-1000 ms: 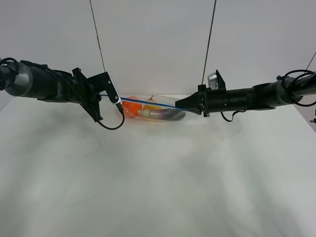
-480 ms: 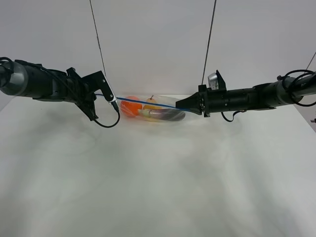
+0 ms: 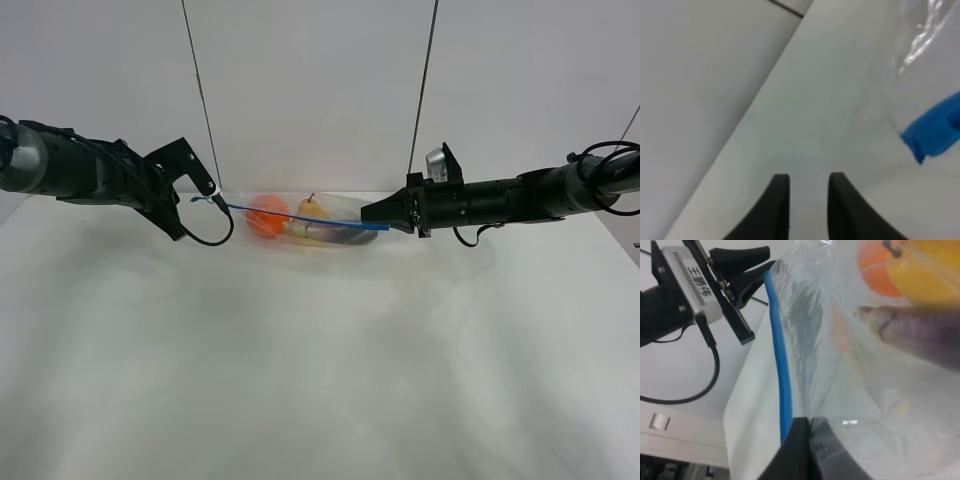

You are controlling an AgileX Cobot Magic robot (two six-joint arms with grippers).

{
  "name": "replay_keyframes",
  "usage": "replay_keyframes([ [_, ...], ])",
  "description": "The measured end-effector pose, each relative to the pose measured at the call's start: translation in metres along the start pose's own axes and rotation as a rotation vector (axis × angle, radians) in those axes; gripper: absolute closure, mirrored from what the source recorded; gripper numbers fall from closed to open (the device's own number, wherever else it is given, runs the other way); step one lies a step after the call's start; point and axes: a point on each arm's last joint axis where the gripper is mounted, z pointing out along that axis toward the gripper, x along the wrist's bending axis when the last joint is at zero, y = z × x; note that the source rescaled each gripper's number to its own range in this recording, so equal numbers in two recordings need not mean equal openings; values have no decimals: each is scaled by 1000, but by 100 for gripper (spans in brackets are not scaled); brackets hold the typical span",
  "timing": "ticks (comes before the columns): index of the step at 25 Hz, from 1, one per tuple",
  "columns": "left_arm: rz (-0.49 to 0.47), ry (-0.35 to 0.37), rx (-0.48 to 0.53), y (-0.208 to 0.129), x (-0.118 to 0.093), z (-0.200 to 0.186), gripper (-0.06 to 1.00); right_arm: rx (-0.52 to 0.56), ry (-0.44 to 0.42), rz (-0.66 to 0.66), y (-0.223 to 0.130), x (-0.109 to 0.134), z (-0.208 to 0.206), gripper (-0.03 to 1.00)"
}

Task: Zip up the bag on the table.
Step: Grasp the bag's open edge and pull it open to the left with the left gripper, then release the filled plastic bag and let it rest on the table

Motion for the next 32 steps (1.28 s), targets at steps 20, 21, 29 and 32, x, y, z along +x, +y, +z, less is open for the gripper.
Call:
replay_keyframes([
  [20, -1351, -288, -158, 28, 0, -19, 56, 45, -16, -18, -4, -2, 0, 97],
  [21, -1413, -348, -166, 31, -2, -20, 56, 51, -19, -20, -5, -2, 0, 97],
  [29, -1769, -1042, -120, 65, -24, -50, 55, 62, -22, -10, -6, -2, 0, 97],
  [32, -1750, -1336, -77, 75, -30, -68, 55, 63, -23, -10, -6, -2, 0, 97],
])
